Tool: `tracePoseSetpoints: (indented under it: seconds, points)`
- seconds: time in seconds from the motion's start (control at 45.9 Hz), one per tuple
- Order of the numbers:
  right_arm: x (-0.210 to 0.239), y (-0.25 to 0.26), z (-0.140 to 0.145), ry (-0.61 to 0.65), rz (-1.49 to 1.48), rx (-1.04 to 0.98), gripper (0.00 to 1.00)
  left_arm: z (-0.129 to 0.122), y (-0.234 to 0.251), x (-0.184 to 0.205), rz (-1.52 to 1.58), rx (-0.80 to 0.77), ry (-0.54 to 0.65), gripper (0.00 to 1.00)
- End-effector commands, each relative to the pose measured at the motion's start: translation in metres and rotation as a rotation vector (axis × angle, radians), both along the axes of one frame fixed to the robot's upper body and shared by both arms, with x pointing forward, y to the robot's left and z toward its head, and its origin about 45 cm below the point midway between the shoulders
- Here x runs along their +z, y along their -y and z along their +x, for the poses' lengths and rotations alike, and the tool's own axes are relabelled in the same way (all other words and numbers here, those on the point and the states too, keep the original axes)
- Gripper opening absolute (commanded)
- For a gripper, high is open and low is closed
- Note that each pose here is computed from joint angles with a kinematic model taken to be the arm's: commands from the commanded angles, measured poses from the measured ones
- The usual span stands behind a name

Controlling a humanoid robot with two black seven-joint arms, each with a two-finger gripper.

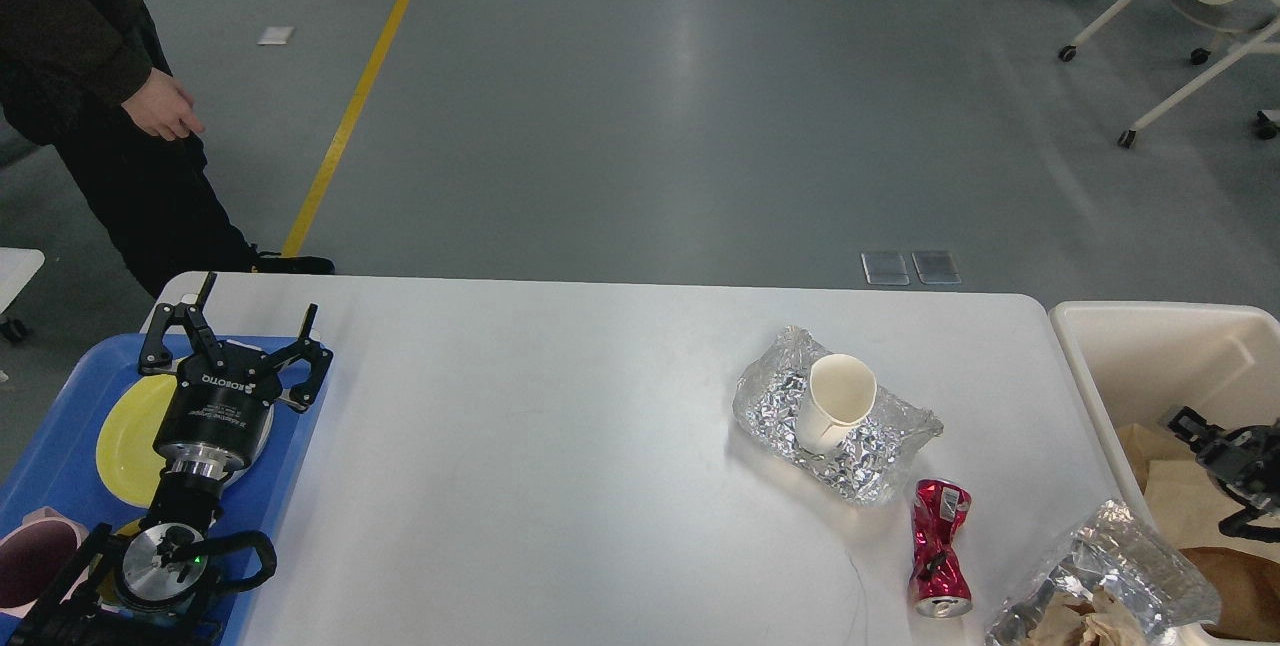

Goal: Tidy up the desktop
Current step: 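Open the right gripper in the bin to release the bag, then move the right gripper over the white paper cup on the foil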

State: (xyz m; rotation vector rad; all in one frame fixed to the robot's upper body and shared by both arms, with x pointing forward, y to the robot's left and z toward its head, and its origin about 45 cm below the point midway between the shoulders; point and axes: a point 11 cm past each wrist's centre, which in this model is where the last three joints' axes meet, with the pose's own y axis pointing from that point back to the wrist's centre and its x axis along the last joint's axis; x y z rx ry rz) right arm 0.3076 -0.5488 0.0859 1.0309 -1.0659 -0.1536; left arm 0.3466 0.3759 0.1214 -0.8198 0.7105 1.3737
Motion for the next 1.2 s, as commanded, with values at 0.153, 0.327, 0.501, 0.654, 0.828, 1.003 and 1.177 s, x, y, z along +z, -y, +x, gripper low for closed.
tracePoseSetpoints:
  seconds: [0.153,0.327,0.501,0.654,0.828,1.003,1.177]
  points:
    - [0.084,-0.026,0.042,-0.148,0.135,0.110,1.00,0.000,0.000,0.000,0.000,-0.002,-0.001,0.96]
    - [0.163,-0.073,0.063,-0.313,0.120,0.258,1.00,0.000,0.000,0.000,0.000,-0.002,-0.001,0.96]
    - [0.244,-0.142,0.071,-0.403,0.193,0.395,1.00,0.000,0.000,0.000,0.000,-0.001,0.000,0.96]
    - [0.293,-0.200,0.051,-0.472,0.295,0.517,1.00,0.000,0.000,0.000,0.000,0.000,0.000,0.96]
    - [0.333,-0.279,0.005,-0.496,0.365,0.733,1.00,0.000,0.000,0.000,0.000,0.000,0.000,0.96]
    - [0.354,-0.326,-0.019,-0.526,0.279,0.857,1.00,0.000,0.000,0.000,0.000,0.000,0.000,0.96]
    - [0.355,-0.333,-0.016,-0.511,0.252,0.861,1.00,0.000,0.000,0.000,0.000,-0.002,-0.001,0.96]
